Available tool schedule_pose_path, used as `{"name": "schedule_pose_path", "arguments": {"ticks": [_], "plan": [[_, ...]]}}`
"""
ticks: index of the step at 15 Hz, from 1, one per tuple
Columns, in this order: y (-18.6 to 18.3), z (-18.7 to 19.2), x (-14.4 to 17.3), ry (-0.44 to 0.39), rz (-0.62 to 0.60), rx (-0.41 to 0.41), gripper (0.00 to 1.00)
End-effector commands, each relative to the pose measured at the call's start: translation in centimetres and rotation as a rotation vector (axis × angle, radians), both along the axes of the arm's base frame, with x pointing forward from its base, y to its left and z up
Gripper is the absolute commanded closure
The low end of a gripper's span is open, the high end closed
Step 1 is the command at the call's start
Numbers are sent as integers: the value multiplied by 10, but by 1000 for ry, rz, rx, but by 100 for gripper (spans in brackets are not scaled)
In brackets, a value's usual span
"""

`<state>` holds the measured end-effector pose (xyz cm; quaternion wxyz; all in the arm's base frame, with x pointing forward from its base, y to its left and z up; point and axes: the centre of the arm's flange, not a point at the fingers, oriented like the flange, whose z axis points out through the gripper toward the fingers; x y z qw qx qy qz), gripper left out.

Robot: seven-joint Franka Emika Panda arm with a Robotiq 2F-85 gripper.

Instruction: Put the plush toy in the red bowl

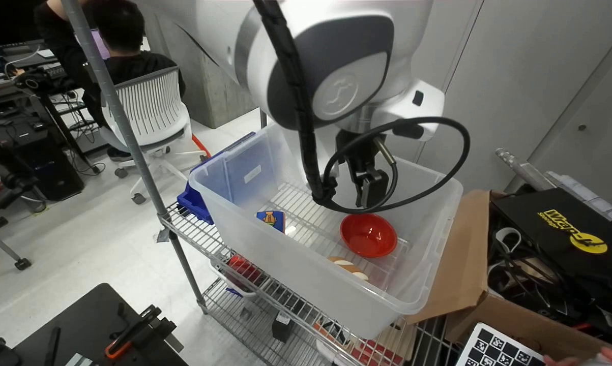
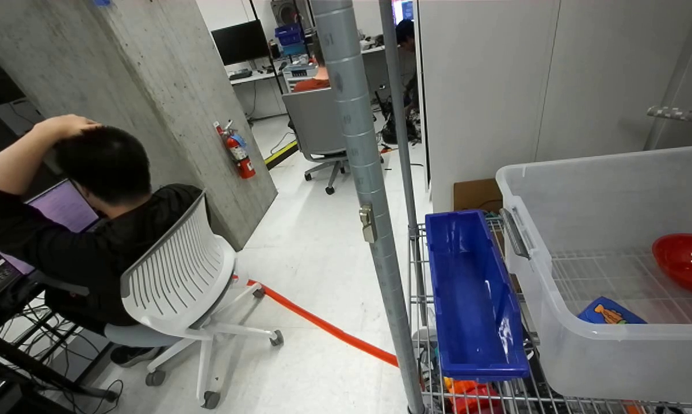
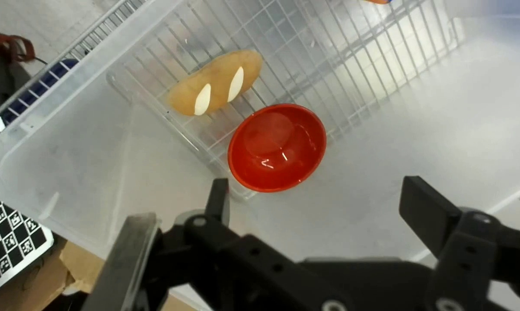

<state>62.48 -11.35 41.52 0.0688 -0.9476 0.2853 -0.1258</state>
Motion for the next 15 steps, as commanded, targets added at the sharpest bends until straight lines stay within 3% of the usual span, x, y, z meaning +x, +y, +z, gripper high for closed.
{"name": "schedule_pose_path", "arguments": {"ticks": [1,5,10,15], "plan": [[-9,-14,63,131,-27,-4,0],[-20,-74,92,273,-83,-3,0],[-35,-161,92,328,-135,16,0],[-40,-219,86,329,-167,45,0]]}}
